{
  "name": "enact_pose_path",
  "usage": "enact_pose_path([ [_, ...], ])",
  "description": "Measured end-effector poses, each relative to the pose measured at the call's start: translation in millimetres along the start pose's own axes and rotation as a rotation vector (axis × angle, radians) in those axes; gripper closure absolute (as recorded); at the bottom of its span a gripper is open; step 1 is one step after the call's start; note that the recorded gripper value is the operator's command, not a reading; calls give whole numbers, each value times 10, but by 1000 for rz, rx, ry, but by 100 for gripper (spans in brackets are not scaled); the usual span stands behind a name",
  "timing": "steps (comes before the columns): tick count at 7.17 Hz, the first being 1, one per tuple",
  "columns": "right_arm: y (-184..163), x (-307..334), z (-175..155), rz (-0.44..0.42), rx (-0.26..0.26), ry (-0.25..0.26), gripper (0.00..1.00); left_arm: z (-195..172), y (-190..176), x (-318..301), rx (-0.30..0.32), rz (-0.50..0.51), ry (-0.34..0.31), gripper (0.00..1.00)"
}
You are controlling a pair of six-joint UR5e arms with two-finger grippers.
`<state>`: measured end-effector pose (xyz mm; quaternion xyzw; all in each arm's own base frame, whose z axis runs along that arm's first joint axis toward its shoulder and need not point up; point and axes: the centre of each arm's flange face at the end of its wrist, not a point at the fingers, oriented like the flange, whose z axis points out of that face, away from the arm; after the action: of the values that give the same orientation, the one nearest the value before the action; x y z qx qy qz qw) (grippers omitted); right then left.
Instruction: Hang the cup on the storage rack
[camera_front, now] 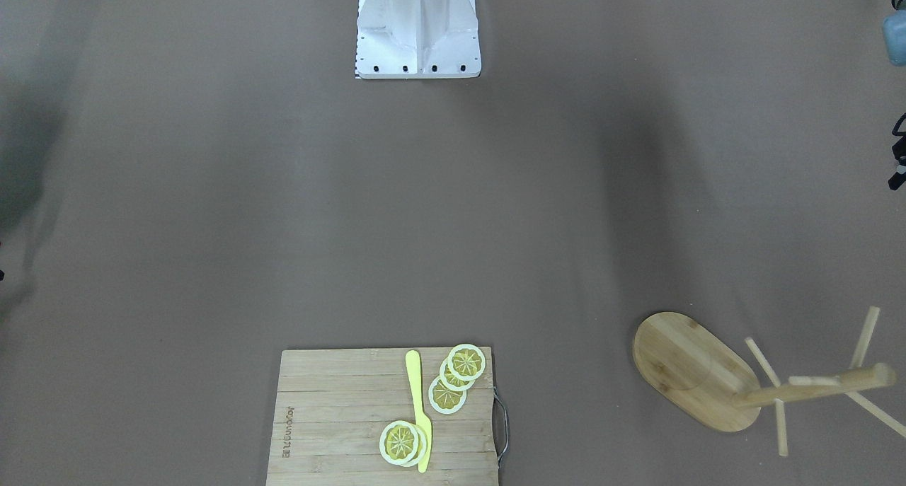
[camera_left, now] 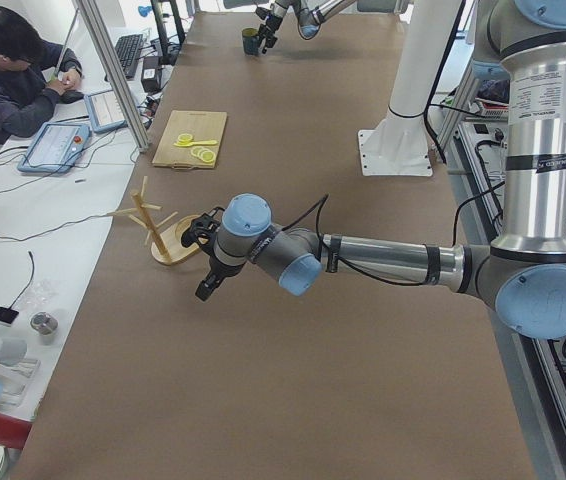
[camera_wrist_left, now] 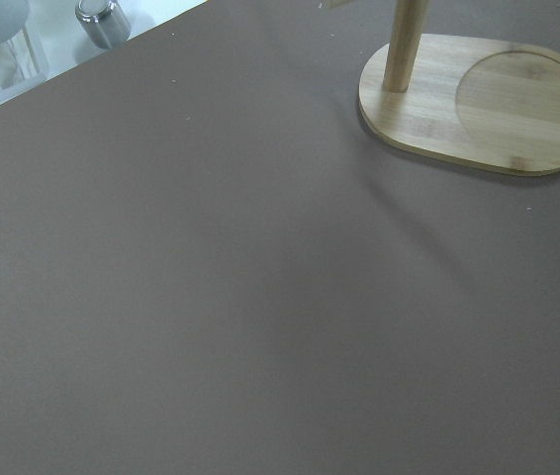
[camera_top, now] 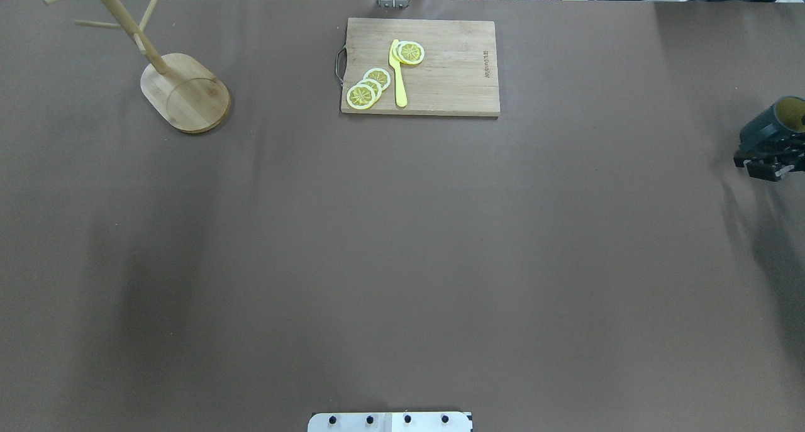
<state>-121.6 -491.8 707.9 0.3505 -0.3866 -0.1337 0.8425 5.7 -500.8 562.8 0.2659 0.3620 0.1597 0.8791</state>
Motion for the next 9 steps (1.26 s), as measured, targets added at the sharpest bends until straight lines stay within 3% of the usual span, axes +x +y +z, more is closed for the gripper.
enact_pose_path([
  [3,-65,39,106,3,-5,3,41,1,-2,-1,0,0,0,1],
  [5,-65,53,128,5,-8,4,57,-1,-4,1,1,-1,0,1],
  [9,-110,46,118,5,4,7,50,-5,-12,5,2,0,0,1],
])
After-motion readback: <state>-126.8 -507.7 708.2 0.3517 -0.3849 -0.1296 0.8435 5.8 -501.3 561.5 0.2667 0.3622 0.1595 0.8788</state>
